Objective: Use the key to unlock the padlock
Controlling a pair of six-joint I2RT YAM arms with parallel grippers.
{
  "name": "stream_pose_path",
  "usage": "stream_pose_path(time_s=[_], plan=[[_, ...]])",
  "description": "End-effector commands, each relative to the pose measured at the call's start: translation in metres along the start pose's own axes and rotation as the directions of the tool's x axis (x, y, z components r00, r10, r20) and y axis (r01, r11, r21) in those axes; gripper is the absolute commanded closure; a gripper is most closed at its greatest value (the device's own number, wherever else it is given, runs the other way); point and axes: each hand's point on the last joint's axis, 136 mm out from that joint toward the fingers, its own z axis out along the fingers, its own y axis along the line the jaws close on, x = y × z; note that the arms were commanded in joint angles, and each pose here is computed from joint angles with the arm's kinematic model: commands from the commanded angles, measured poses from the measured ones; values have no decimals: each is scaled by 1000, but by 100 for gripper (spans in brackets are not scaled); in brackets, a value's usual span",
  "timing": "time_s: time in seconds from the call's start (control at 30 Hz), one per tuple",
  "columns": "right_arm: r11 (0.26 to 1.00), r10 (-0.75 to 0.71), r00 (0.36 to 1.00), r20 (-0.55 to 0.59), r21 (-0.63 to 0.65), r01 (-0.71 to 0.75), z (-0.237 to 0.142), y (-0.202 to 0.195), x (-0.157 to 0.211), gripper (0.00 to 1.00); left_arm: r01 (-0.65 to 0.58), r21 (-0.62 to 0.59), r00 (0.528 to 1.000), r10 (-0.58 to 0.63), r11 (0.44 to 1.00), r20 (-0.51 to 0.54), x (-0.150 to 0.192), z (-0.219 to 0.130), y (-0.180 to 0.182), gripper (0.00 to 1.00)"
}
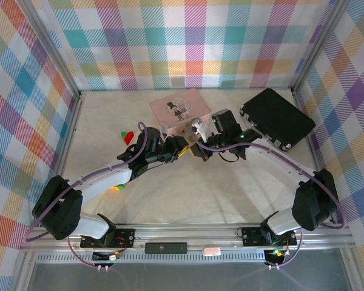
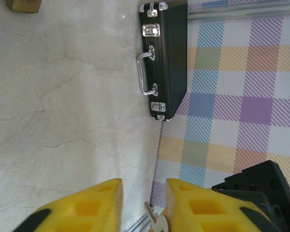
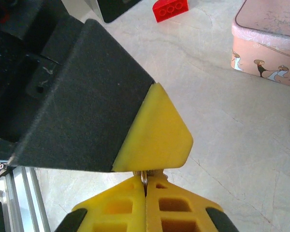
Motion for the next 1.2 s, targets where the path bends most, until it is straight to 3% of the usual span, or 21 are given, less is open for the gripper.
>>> stream_pose_path(time_s=[0.0,0.23,0.5,0.53,0.6,0.67,0.77,0.9,1.17], plan=[[1000,-8,999,31,-22,9,3,0,-12,100,8,45,1000,-7,999,-6,2,-2,-8,79],[1000,-4,999,34,-17,5,3,-1,-13,100,1,36,1000,-1,999,-5,2,-2,-7,100],[998,55,996,66,32,-57,-4,-6,-19,99,-20,33,1000,19,999,7,0,0,-3,100],[997,64,995,74,36,-67,-5,-7,-20,93,-25,31,1000,24,999,13,-1,0,-2,100],[994,92,991,93,43,-96,-9,-6,-25,69,-42,22,999,41,999,34,-4,0,-1,100],[990,132,985,114,40,-137,-16,-4,-30,51,-69,9,996,68,998,65,-9,-1,2,100],[964,251,954,166,51,-263,-31,-7,-34,37,-124,30,985,119,992,122,-17,-2,0,100],[898,430,869,245,-16,-439,-39,-12,-28,32,-188,115,966,163,975,199,-25,-4,-10,100],[815,579,752,315,-222,-535,-31,-10,-27,36,-225,197,944,163,954,287,-21,-14,-11,100]])
